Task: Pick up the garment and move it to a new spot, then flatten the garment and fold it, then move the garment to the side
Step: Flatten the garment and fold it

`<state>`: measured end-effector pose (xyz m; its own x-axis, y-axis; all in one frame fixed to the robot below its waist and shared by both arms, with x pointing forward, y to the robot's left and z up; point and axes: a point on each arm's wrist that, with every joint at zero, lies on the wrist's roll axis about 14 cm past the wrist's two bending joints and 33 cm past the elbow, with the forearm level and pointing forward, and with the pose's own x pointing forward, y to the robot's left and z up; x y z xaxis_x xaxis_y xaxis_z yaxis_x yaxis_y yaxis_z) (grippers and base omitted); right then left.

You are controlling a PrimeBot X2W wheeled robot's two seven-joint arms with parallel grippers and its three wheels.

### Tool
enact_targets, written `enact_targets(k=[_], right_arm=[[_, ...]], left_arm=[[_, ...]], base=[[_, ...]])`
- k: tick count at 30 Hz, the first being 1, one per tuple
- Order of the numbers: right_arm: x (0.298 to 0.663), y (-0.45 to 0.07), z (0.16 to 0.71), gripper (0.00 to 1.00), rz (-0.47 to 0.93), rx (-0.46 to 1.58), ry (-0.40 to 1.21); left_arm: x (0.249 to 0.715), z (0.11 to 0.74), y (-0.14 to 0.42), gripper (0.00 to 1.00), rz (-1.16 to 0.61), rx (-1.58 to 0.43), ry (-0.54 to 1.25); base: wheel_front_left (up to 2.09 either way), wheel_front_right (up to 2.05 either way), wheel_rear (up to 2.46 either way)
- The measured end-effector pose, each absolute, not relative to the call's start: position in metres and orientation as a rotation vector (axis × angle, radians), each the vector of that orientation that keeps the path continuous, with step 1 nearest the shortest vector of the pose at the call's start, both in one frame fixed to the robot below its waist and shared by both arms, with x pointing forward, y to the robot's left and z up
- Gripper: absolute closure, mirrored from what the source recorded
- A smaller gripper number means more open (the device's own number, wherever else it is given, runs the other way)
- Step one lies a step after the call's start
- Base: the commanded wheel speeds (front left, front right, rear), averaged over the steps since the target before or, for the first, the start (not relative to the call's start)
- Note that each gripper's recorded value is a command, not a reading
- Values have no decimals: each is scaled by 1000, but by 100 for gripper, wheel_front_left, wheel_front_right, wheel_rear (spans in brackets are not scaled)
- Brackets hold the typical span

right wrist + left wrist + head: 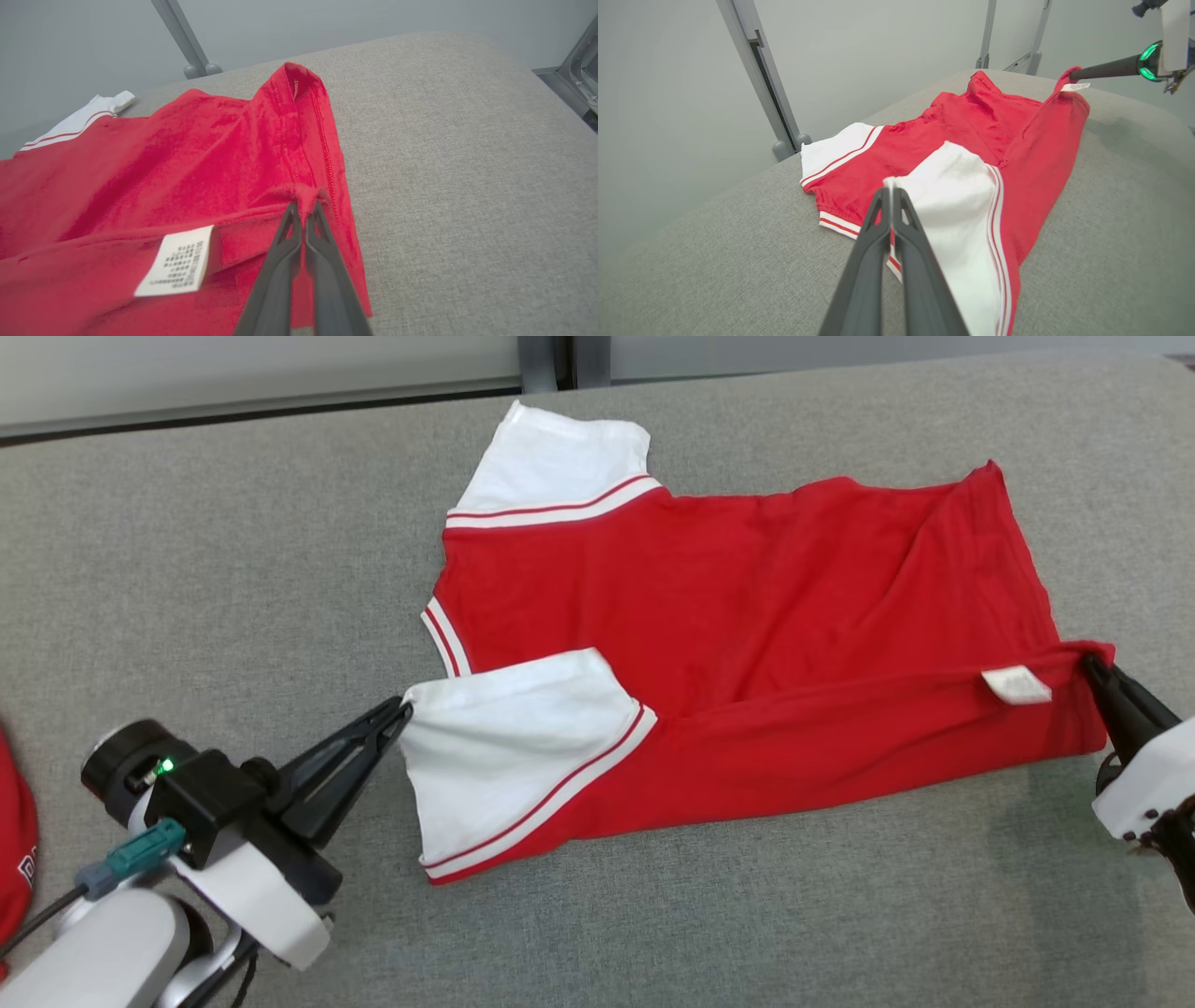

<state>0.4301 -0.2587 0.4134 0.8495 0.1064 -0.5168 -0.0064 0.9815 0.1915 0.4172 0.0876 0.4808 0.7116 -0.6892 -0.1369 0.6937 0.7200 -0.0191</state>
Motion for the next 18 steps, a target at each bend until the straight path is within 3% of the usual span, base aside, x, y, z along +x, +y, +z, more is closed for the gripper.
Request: enact_targets(k=[7,8,9,10,18], right_arm=[[452,-256,396,100,58,161,570],[453,-256,395,94,54,167,566],[455,-255,394,57,53,170,562],[456,-255,395,0,51,171,545],[442,-270,406,0,23,149,472]], left_arm=[[444,467,88,100,-758,79,105],[447,467,89,82,-750,81,99],[449,466,90,13,-739,74,97],[450,466,91,0,-727,68,92],[423,457,98,0,-645,-50,144]], base=[[0,0,0],[0,0,0],[0,0,0],[0,0,0],[0,0,0]])
